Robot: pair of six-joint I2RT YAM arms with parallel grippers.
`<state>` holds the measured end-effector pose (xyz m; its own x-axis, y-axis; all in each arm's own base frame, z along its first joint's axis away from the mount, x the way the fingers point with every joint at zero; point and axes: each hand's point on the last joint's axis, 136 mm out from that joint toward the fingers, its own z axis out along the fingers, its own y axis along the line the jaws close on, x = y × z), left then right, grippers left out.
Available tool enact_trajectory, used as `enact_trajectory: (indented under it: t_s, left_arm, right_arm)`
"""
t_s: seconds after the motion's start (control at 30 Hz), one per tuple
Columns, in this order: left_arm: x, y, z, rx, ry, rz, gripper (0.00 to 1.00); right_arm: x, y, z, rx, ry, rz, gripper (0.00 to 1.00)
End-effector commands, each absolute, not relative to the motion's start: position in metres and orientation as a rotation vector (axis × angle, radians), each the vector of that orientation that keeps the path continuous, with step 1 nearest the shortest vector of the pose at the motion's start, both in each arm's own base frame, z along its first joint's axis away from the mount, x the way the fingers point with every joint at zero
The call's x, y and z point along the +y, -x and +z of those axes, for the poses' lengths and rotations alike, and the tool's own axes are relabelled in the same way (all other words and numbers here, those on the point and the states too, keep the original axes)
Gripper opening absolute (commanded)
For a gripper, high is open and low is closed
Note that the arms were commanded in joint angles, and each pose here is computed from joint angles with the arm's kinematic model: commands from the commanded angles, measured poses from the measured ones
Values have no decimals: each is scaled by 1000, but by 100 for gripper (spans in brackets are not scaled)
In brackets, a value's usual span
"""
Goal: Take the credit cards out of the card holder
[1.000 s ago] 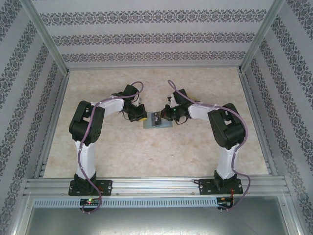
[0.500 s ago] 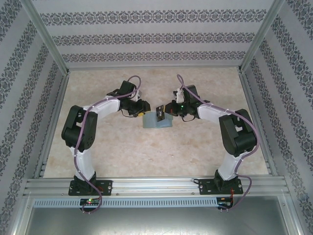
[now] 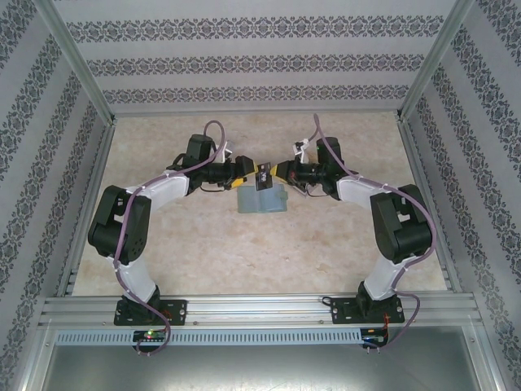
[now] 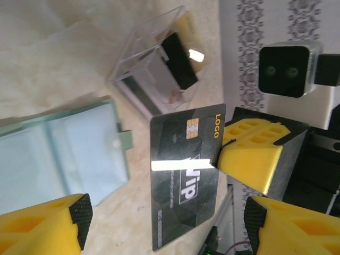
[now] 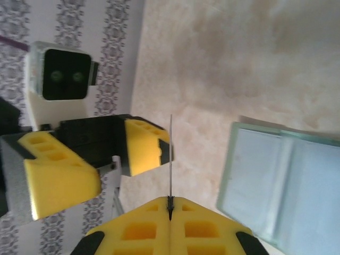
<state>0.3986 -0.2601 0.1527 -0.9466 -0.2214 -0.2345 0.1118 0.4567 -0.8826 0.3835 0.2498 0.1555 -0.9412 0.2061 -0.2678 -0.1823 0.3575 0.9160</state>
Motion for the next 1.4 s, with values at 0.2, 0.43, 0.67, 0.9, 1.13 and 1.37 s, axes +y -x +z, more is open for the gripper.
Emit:
enact_trajectory:
  t_s: [0.2, 0.43, 0.67, 0.9, 1.13, 1.37]
  left_arm:
    - [-278, -398, 219, 2170, -31, -1714, 61]
    - [-284, -393, 241, 2114, -96, -1723, 23]
    - [-286, -391, 247, 2087, -95, -1755, 0]
    - [-287, -392, 250, 2083, -70, -1770, 0]
    - [-286, -395, 242, 2120, -32, -1758, 2]
    - [-265, -405, 200, 2320, 141, -1564, 44]
  right_arm:
    - [253, -377, 222, 2083, 79, 1778, 0]
    - [254, -378, 227, 2063, 78, 1802, 0]
    - [256, -377, 224, 2072, 70, 1811, 22]
    - [265, -374, 230, 2063, 113, 1836, 31]
    - [268, -378, 232, 2055, 131, 1835, 9]
    - [251, -390, 218, 2113, 131, 1632, 0]
